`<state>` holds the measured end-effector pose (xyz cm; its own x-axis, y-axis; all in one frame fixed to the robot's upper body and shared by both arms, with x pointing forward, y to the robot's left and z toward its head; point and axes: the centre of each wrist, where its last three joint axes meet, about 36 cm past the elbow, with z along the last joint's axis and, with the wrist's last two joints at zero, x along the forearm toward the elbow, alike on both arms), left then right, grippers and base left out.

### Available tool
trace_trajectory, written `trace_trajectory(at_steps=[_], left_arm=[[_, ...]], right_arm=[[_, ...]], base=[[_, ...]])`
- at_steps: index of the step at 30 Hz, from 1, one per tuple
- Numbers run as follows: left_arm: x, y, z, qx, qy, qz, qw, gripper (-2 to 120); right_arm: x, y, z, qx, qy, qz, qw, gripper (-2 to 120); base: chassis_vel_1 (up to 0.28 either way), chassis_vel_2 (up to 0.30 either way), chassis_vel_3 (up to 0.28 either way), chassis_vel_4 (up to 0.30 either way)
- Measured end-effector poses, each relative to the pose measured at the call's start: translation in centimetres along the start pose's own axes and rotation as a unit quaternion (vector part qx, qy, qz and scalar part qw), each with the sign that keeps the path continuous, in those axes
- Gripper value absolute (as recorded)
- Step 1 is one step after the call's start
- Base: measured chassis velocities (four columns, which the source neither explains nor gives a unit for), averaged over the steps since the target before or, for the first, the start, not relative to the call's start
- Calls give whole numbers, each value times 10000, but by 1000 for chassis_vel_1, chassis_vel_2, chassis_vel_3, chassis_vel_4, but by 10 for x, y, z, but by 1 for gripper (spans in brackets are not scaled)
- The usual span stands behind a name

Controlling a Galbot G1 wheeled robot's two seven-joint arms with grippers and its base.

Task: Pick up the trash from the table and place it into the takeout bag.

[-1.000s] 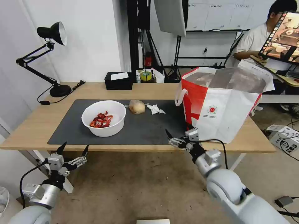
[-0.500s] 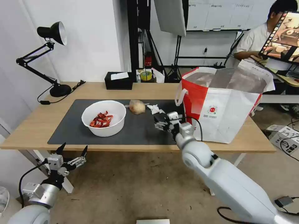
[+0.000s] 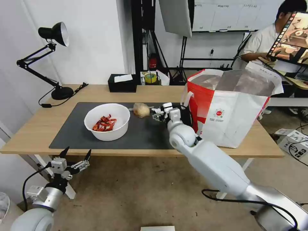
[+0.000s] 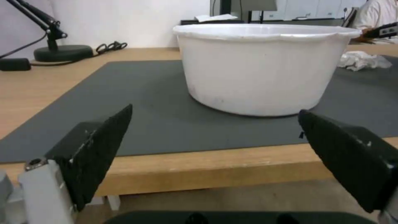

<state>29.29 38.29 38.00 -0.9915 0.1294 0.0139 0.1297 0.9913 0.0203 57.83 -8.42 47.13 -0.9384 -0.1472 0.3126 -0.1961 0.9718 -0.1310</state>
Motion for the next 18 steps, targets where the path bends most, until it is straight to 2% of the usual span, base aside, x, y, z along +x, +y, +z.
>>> trace_trajectory(at_steps=[10,18], left_arm=[[0,-3,-1,23,-53,11,10000,100],[0,-6,-2,58,-80,27,9999,100]], right_arm=[[-30,5,10,-28,339,163,9993,100],[-43,6,11,13,413,177,9990,100]], base=[[0,0,0,0],[0,0,0,0]])
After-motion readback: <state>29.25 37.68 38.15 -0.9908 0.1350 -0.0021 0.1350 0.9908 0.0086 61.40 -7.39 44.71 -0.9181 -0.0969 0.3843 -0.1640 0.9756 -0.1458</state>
